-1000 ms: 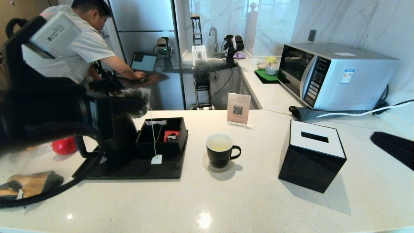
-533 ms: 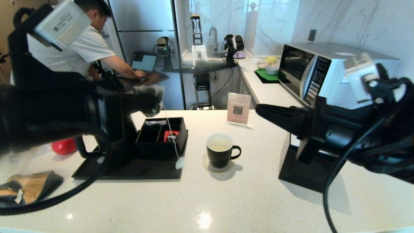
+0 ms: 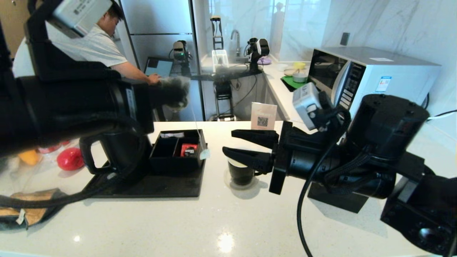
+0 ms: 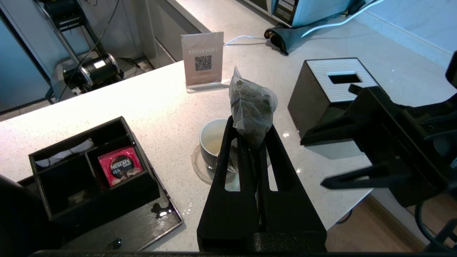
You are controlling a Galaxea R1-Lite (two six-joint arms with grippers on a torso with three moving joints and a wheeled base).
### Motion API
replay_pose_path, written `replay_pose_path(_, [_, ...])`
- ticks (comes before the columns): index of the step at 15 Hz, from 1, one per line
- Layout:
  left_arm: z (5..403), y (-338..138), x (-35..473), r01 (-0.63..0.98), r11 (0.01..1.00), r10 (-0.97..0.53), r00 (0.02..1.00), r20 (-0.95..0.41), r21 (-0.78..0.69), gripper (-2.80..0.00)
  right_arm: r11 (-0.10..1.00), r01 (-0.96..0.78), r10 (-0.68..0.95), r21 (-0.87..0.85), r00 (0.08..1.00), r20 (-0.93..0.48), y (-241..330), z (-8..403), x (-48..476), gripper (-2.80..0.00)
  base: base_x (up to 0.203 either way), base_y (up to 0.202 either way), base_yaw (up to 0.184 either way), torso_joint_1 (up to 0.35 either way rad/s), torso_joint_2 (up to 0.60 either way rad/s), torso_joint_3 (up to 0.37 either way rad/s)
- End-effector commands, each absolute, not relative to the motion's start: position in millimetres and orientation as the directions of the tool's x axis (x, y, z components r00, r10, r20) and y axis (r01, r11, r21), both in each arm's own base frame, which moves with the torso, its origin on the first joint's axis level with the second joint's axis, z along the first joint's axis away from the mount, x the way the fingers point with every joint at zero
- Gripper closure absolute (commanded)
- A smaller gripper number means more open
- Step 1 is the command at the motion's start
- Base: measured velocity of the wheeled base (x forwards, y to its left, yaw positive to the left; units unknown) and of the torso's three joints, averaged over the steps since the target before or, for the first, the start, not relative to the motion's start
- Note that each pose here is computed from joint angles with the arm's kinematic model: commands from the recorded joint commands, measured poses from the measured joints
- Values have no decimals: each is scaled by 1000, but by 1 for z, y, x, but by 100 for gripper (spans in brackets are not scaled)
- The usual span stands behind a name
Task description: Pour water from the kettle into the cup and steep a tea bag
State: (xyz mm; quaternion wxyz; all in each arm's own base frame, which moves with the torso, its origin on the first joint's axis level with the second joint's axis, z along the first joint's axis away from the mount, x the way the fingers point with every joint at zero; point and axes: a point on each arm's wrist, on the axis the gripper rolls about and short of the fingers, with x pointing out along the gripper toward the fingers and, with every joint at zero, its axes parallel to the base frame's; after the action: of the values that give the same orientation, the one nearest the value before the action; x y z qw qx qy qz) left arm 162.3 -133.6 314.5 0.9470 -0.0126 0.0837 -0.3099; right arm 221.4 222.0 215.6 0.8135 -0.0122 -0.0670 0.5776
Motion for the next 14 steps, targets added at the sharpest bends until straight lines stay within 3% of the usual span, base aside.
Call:
replay_pose_path(1, [312,-137,166,585,808,-588,792,-163,-75,0,319,-944,945,-81,310,107,228,211,223,-280,0,0,0,0,0,0])
replay_pose_path(14, [320,-144,157,625,776,-630,765,-133,-79,0,224,-972,972,-71,218,86,274,180,238,-280,0,0,0,0,0,0])
